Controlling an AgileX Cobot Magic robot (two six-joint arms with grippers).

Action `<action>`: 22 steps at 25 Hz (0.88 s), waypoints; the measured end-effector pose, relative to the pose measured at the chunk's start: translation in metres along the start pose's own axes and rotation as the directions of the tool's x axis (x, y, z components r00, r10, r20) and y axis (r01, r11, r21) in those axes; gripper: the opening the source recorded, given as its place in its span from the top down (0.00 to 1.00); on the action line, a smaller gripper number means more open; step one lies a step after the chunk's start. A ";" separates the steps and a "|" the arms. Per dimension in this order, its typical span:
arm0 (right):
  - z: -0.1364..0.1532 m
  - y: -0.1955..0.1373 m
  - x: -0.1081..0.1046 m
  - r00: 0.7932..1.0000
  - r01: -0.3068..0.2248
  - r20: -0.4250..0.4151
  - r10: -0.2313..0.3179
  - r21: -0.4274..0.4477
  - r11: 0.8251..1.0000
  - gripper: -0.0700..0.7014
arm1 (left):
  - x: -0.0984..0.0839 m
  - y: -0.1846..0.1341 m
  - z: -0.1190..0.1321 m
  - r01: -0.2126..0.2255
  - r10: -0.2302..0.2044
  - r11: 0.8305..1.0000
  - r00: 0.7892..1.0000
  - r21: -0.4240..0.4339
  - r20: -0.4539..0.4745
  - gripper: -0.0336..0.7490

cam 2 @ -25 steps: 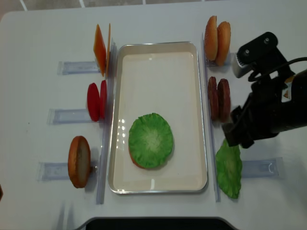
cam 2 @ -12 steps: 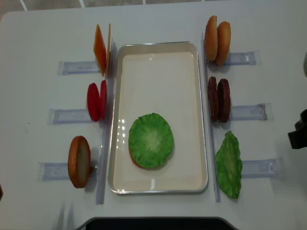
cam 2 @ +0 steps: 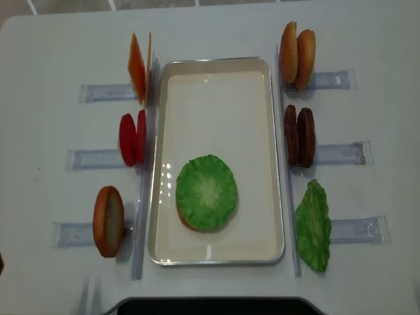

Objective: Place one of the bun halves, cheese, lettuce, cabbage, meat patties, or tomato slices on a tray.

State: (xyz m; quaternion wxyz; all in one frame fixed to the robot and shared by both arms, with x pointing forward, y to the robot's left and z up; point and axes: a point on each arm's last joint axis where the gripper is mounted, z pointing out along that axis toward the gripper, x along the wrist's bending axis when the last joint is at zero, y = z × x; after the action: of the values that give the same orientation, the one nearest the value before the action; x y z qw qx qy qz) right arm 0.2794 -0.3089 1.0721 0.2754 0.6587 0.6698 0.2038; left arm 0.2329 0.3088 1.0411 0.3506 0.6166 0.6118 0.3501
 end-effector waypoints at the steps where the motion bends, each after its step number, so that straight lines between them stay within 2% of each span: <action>1: -0.004 -0.004 -0.001 1.000 -0.012 -0.003 0.012 -0.033 0.999 0.36 | 0.000 0.000 0.000 0.000 0.000 1.000 1.000 0.000 0.000 0.76; 6: -0.019 -0.019 0.001 0.995 -0.079 -0.072 0.069 -0.143 0.987 0.36 | 0.000 0.000 0.000 0.000 0.000 1.000 1.000 0.000 0.000 0.76; 10: -0.016 -0.031 0.006 0.988 -0.097 -0.137 0.068 -0.222 0.970 0.37 | 0.000 0.000 0.000 0.000 0.000 1.000 1.000 0.000 0.000 0.76; 13: -0.010 -0.043 0.009 0.986 -0.091 -0.161 0.050 -0.254 0.963 0.37 | 0.000 0.000 0.000 0.000 0.000 1.000 1.000 0.000 0.000 0.76; 17: -0.016 -0.051 0.010 0.984 -0.049 -0.177 -0.011 -0.332 0.942 0.38 | 0.000 0.000 0.000 0.000 0.000 1.000 1.000 0.000 0.000 0.76; 19: -0.015 -0.053 0.011 0.984 -0.021 -0.176 -0.043 -0.342 0.939 0.39 | 0.000 0.000 0.000 0.000 0.000 1.000 1.000 0.000 0.000 0.76; 22: -0.015 -0.054 0.012 0.982 -0.015 -0.182 -0.051 -0.345 0.938 0.41 | 0.000 0.000 0.000 0.000 0.000 1.000 1.000 0.000 0.000 0.76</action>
State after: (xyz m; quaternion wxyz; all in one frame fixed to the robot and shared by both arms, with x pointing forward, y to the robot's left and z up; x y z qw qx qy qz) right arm 0.2285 -0.2981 1.0484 0.3238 0.5718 0.6529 0.3767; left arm 0.2329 0.3088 1.0411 0.3506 0.6166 0.6118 0.3501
